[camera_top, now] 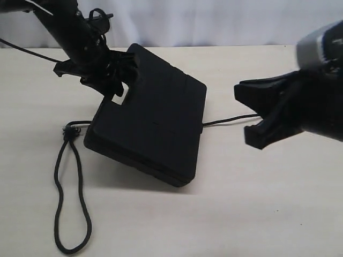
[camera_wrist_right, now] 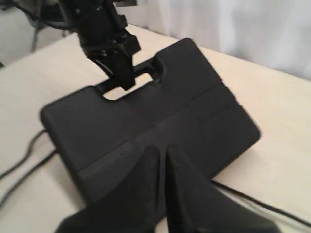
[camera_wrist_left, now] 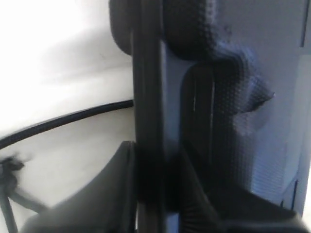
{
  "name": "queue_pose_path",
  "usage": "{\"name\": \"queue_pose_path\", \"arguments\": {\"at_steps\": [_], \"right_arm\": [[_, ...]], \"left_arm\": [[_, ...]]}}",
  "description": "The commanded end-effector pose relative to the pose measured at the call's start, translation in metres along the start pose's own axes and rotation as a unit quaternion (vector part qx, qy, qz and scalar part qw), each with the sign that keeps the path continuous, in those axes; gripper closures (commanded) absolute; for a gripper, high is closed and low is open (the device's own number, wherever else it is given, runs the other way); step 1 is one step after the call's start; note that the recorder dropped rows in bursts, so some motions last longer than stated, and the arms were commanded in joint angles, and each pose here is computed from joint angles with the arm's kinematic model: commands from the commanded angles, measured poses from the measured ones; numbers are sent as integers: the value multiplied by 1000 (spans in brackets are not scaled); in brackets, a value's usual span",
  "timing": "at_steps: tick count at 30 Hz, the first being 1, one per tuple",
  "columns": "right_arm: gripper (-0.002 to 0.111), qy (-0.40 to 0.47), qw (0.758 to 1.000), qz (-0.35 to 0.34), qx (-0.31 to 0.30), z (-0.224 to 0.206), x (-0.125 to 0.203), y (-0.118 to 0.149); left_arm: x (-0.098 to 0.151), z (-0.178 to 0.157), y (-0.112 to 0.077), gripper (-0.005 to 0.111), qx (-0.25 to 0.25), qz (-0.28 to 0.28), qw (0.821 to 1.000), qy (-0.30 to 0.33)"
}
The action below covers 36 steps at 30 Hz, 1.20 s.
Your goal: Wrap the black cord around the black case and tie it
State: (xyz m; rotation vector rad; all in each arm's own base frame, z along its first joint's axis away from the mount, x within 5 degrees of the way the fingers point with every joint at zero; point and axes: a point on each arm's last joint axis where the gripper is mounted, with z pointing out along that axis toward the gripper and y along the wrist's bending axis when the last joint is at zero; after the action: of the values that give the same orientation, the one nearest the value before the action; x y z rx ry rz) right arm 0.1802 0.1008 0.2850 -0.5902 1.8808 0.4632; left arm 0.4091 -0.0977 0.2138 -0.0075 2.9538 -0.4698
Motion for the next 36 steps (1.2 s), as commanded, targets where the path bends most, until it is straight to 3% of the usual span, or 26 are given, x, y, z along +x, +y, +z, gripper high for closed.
{"name": "queue_pose_path", "arguments": {"at_steps": [1,3,5,7,8,11,12,13,14,15,16,18,20,22,23,26,30,36], "right_arm": [[104,1,973,-168,158,16,-7,5],[104,7,937,-241,254,15,-9,6],[104,19,878,-328,348,7,-13,12],[104,18,830,-355,429,-4,-20,18],[104,10,835,-357,418,-3,-21,24],[104,15,884,-295,361,-1,-11,44],[103,34,920,-306,243,9,5,66],[102,37,930,-311,194,14,12,76],[94,39,944,-295,139,19,21,88],[88,46,952,-277,122,21,26,92],[74,68,961,-256,81,27,37,100],[49,90,963,-250,49,36,49,108],[32,104,968,-229,21,43,58,115],[17,127,963,-232,-44,55,74,131],[17,132,961,-239,-45,61,80,133],[20,118,964,-224,83,82,83,121],[20,113,970,-188,105,96,84,126],[20,78,933,-225,268,118,111,108]], "left_arm": [[-6,-17,-12,107,34,-13,999,-22],[-7,-18,-14,107,43,-16,999,-22],[-6,-20,-17,107,57,-22,998,-16],[-6,-20,-19,107,68,-27,997,-15],[-6,-20,-20,107,70,-29,997,-15],[-7,-20,-20,107,74,-31,997,-21],[-7,-21,-21,107,79,-33,996,-20],[-7,-21,-22,107,85,-37,996,-19],[-6,-21,-24,107,97,-42,994,-14],[-6,-21,-25,107,102,-44,994,-12],[-6,-21,-26,107,104,-45,993,-11],[-6,-21,-26,107,104,-45,993,-11],[-6,-21,-26,107,104,-45,993,-11],[-6,-21,-26,107,104,-45,993,-11],[-6,-21,-26,107,108,-48,993,-11],[-6,-23,-32,107,141,-64,988,-9],[-7,-25,-39,107,179,-84,980,-8],[-9,-28,-45,107,215,-104,971,-12]]}}
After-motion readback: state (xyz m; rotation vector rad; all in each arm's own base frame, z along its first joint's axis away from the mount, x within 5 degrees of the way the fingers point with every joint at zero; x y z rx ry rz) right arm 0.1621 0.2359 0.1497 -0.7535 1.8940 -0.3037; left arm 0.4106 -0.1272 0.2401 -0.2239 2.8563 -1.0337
